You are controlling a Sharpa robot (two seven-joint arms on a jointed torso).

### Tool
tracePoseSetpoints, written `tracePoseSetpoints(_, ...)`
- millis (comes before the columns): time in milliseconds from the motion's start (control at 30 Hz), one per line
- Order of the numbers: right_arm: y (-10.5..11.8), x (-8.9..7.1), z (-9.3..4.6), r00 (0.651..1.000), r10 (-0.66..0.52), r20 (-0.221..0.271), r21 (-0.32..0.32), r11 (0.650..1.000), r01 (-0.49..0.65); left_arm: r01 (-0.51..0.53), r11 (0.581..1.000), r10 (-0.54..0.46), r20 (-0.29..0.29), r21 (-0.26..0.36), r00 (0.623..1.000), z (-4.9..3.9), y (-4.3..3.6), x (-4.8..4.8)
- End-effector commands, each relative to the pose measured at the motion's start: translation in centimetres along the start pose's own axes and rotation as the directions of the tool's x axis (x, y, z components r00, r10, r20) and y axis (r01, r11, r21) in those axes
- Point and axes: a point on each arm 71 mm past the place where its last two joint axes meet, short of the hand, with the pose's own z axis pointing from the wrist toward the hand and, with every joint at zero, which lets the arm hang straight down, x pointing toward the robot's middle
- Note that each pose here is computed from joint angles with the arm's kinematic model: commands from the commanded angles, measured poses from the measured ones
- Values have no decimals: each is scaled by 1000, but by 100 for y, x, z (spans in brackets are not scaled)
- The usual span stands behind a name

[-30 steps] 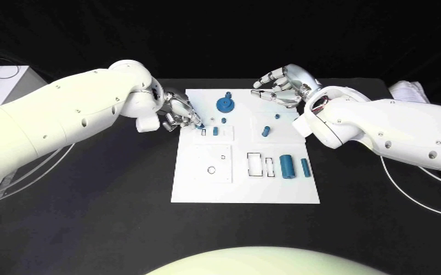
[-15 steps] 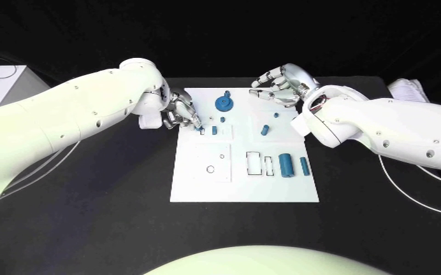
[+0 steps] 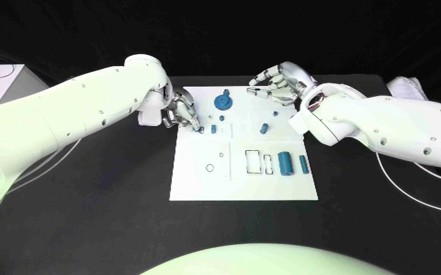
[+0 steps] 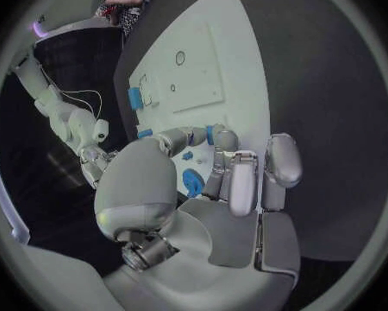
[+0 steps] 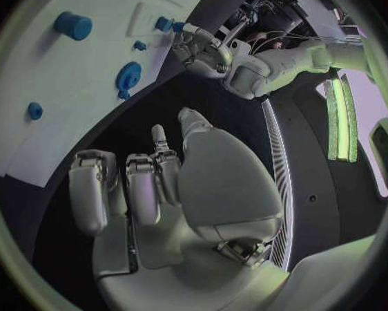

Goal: Assemble the parts on the task board

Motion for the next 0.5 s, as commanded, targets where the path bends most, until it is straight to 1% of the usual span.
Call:
tracePoseSetpoints(33, 9, 15, 0, 1000, -8, -14, -10, 1000, 8, -43, 999, 43, -39, 4, 998, -14, -18, 10)
tracePoseSetpoints(200, 10, 17, 1, 1000, -8, -14, -10, 1000, 7, -44, 999, 44, -44, 12, 998, -16, -27, 11)
tracePoseSetpoints(500, 12, 20, 4, 1000, -8, -15, -11, 1000, 7, -22, 999, 23, -25, 34, 999, -22, -46, -2)
